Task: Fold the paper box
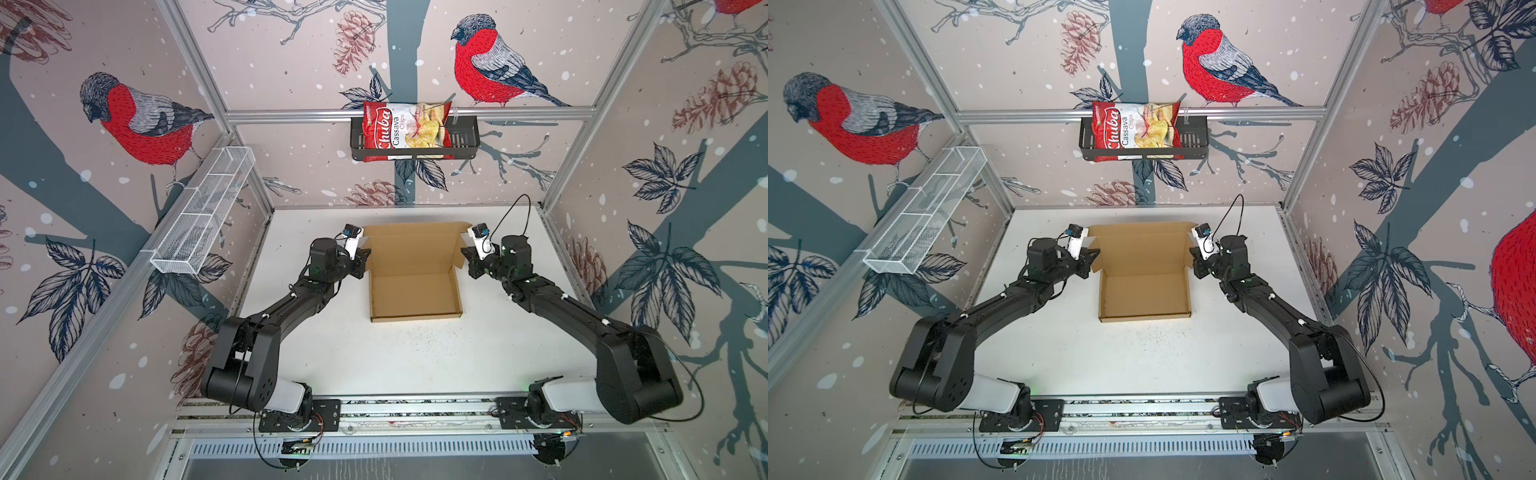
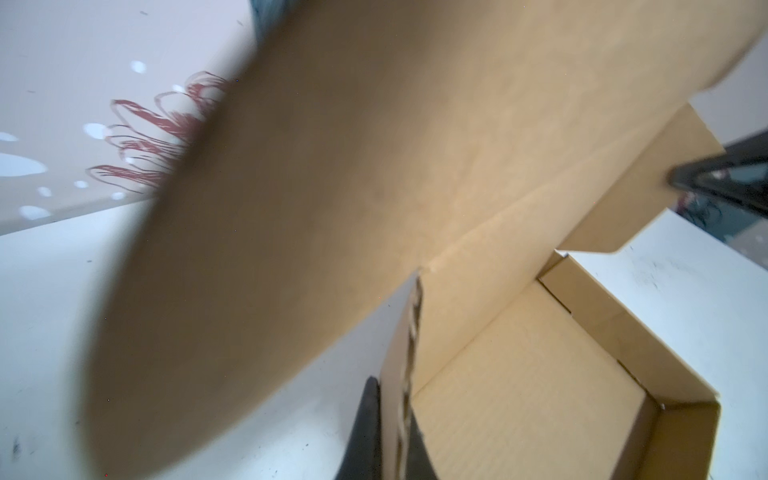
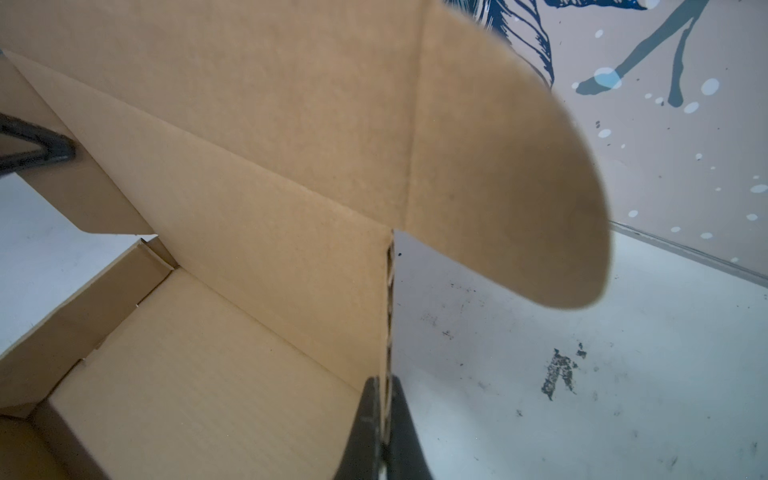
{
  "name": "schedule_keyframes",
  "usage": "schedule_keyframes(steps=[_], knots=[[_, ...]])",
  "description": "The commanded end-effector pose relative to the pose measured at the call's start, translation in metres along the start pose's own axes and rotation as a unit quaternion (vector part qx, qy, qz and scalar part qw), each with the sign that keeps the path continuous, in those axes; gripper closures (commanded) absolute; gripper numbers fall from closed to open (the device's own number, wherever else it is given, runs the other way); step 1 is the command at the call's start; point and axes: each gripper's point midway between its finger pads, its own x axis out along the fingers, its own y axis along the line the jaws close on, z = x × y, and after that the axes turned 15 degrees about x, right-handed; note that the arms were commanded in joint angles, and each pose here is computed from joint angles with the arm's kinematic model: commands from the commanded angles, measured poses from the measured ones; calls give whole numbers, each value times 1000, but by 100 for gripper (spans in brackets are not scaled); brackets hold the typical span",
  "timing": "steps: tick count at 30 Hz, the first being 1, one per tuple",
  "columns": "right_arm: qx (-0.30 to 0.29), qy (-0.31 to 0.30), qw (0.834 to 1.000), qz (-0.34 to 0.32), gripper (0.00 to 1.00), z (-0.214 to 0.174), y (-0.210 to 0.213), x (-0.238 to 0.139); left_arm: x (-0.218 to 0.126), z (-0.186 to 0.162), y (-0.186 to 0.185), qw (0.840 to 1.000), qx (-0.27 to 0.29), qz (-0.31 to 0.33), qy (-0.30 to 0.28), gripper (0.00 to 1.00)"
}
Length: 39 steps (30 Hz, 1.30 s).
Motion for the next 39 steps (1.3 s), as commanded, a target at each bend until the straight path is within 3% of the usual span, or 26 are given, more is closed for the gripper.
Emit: schedule_keyframes(steps=[1,11,18,31,39], knots=[[16,-25,1000,-7,98,9,11,0,-7,44,-2,996,-16,9,-86,100],[20,-44,998,-50,99,-21,16,-16,-18,11,-20,996,-28,27,-75,99],[14,-72,994,-83,100,-25,12,-27,-22,-2,-26,998,-33,38,-48,82],[-3,-67,994,-87,100,-22,11,-26,-22,-24,-29,999,-34,30,27,79],[0,-68,994,-84,100,-21,14,-27,-26,-34,-32,997,-45,27,49,83]])
